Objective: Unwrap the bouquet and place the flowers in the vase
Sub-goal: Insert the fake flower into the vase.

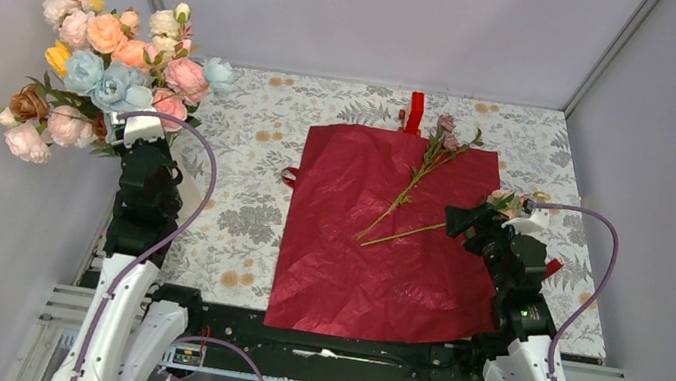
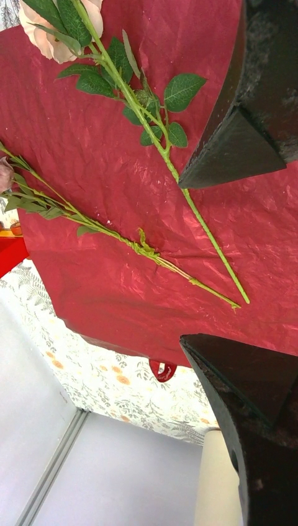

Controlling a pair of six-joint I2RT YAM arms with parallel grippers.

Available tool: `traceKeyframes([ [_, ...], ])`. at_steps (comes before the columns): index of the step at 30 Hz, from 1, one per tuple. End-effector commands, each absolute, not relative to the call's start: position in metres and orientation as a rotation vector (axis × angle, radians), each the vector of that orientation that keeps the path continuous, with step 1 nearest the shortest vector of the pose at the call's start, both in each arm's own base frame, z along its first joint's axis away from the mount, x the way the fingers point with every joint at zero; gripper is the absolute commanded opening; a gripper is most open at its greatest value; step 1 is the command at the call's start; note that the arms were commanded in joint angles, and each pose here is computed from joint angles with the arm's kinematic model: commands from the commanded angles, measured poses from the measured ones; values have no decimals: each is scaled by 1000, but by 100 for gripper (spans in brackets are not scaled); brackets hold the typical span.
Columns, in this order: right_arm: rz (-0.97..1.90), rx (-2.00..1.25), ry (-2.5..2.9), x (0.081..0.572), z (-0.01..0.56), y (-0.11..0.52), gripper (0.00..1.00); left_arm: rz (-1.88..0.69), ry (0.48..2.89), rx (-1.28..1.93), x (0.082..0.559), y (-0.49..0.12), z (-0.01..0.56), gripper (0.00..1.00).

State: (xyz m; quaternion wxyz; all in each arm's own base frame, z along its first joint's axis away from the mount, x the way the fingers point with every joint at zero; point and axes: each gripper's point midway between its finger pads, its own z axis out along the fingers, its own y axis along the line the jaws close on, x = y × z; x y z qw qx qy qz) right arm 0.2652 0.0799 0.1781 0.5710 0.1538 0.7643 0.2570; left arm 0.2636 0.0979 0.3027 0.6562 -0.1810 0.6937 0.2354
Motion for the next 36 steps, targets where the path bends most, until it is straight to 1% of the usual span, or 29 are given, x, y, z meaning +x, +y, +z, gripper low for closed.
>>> traceKeyframes([
  [1, 624, 354, 1766, 266, 185, 81, 93, 500, 1493, -455, 255, 100, 330, 24],
  [10, 631, 356, 1776, 267, 185, 83, 93, 461, 1450, -474, 243, 98, 349, 33],
  [17, 633, 358, 1776, 267, 186, 83, 93, 433, 1422, -479, 236, 96, 361, 34],
  [18, 634, 358, 1775, 267, 187, 83, 93, 434, 1421, -480, 236, 96, 361, 32],
  [19, 634, 358, 1772, 268, 188, 83, 92, 432, 1418, -482, 236, 96, 361, 29],
  [23, 634, 358, 1774, 268, 188, 83, 92, 438, 1421, -480, 240, 97, 356, 10],
  [28, 635, 360, 1774, 268, 187, 83, 92, 443, 1463, -469, 245, 95, 344, 0],
  [36, 635, 361, 1773, 268, 188, 83, 92, 437, 1569, -486, 252, 93, 310, 0],
])
